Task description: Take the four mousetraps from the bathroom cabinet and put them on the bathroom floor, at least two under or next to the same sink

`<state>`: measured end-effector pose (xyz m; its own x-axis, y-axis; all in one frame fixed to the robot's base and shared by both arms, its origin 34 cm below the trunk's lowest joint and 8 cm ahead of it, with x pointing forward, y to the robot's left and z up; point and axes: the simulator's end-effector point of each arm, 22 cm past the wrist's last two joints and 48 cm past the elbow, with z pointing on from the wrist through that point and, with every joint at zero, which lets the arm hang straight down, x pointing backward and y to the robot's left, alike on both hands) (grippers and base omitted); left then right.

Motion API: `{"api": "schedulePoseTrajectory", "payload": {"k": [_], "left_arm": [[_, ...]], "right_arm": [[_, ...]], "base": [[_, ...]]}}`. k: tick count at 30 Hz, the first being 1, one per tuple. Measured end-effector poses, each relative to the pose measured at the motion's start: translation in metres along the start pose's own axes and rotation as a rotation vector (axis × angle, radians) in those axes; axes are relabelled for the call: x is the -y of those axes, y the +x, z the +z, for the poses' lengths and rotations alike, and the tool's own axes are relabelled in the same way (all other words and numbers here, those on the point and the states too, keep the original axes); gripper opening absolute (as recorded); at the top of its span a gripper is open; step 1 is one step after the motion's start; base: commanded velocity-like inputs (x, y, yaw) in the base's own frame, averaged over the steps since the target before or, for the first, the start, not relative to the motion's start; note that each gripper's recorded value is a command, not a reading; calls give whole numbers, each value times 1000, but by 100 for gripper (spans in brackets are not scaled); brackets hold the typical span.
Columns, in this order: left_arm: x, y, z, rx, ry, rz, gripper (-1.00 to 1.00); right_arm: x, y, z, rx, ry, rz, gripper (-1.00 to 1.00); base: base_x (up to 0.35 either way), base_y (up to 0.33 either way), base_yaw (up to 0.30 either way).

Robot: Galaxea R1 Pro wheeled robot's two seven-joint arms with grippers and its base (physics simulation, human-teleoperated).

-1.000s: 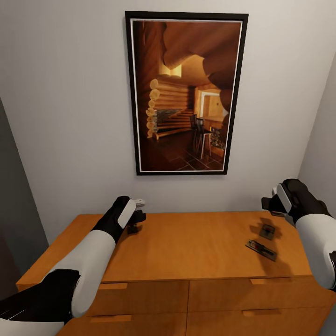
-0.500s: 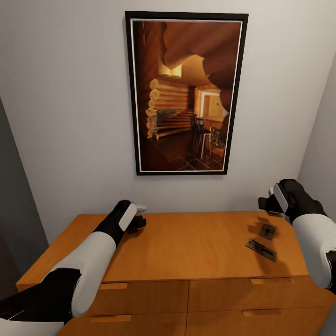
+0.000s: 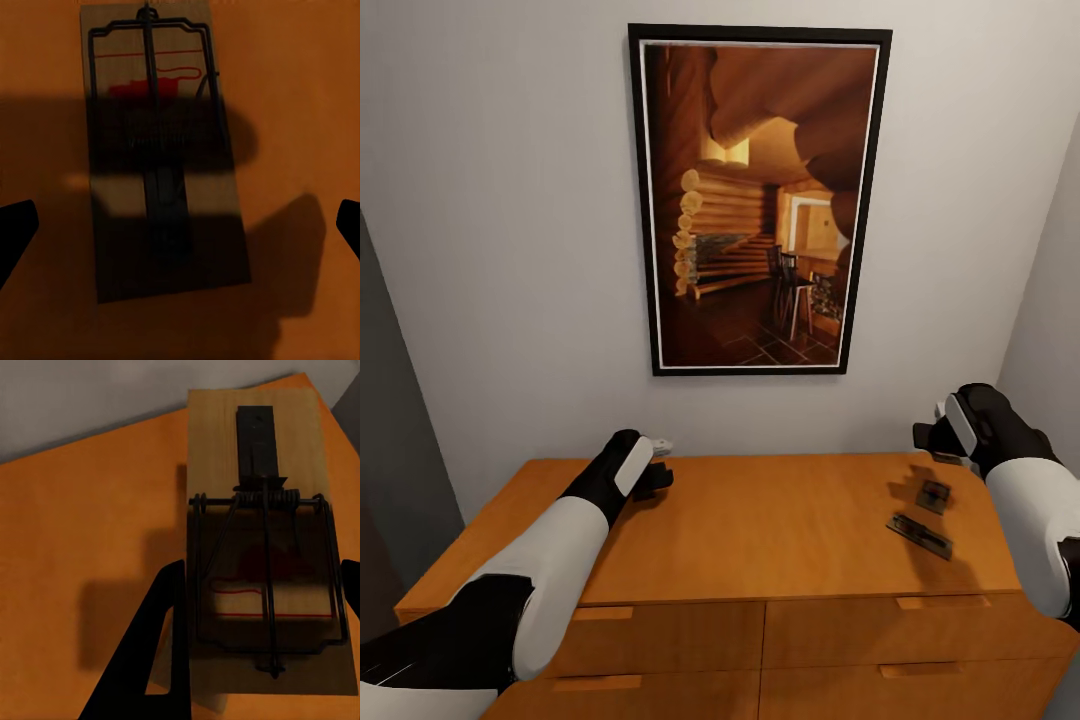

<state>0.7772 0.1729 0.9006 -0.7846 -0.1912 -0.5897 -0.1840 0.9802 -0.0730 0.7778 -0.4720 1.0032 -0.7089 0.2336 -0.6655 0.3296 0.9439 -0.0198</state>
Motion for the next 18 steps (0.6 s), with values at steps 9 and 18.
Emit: {"api": "schedulePoseTrajectory", "payload": {"k": [9, 18], "left_arm": [[-1, -3, 0, 13, 0, -12, 100], [-1, -3, 1, 13, 2, -15, 100]], "right_arm": [[1, 6, 4, -17, 4, -1, -100], [1, 8, 5, -22, 2, -1, -100]], "base": [[0, 0, 0], [0, 0, 0]]}}
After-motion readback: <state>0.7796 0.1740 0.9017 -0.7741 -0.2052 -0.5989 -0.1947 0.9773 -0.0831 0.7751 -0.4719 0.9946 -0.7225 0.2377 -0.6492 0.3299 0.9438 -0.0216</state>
